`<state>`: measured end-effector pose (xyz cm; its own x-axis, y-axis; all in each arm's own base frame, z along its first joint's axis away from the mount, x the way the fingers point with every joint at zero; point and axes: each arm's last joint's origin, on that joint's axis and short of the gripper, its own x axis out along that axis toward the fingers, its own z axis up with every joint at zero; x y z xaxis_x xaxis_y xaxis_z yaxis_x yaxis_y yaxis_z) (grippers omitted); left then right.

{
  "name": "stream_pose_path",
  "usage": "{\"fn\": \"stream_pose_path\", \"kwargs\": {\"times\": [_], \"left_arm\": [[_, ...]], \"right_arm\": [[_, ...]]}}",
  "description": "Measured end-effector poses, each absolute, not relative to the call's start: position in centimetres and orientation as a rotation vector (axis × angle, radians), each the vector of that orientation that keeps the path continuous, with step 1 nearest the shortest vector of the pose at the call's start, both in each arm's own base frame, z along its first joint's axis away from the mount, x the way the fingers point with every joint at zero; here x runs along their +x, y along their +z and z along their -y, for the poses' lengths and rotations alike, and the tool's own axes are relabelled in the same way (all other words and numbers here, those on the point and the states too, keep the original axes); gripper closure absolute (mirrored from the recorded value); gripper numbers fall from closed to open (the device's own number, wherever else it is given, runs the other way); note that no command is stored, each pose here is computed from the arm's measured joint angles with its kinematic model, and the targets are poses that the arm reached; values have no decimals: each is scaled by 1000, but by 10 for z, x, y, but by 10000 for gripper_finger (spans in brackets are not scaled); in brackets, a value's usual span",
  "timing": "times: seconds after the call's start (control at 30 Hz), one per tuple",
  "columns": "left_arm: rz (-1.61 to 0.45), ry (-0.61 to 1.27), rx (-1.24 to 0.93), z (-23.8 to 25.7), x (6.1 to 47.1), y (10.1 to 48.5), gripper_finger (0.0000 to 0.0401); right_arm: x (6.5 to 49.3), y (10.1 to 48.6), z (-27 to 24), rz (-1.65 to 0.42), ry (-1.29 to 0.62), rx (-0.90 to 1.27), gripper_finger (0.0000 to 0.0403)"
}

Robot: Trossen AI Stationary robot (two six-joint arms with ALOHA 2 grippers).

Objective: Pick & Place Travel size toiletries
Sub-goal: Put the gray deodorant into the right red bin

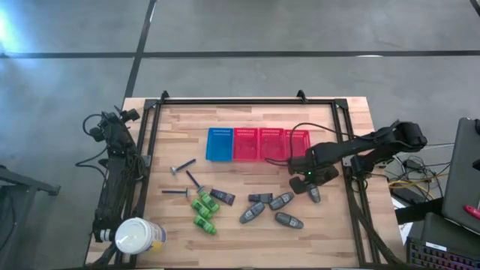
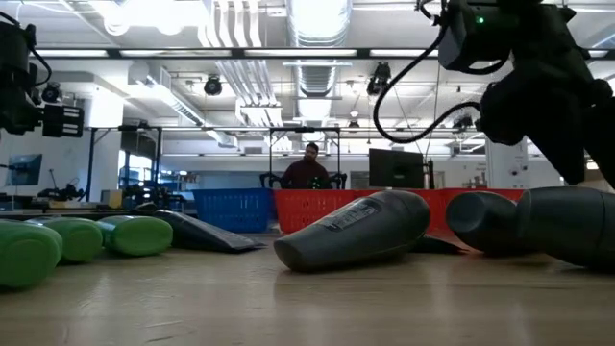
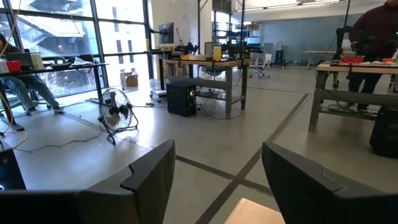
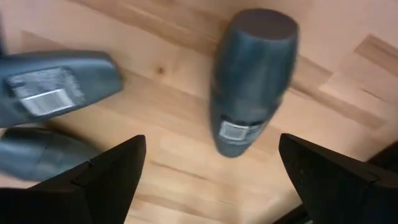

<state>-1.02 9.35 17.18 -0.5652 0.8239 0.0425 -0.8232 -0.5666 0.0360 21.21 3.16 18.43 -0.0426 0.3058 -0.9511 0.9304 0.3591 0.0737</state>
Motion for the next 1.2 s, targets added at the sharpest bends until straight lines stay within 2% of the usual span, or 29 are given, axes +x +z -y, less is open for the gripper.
{"fn": "stream_pose_path", "kwargs": {"times": [0.2, 0.43, 0.63, 0.8, 1.03, 1.2], "left_arm": [[-15, 2172, 67, -93, -10, 172, 156], [-15, 2172, 67, -93, -10, 172, 156], [-15, 2172, 67, -93, -10, 172, 156], [-15, 2172, 66, -93, -10, 172, 156], [-15, 2172, 67, -93, -10, 172, 156], [-15, 2172, 67, -93, -10, 172, 156]], "right_arm": [[202, 170, -29, -1569, -819, 1043, 39], [201, 151, -28, -1499, -754, 1041, 39], [195, 136, -27, -1491, -799, 1031, 44], [194, 135, -26, -1492, -807, 1004, 88], [193, 136, -27, -1502, -766, 974, 193], [195, 152, -28, -1471, -635, 1028, 200]]}}
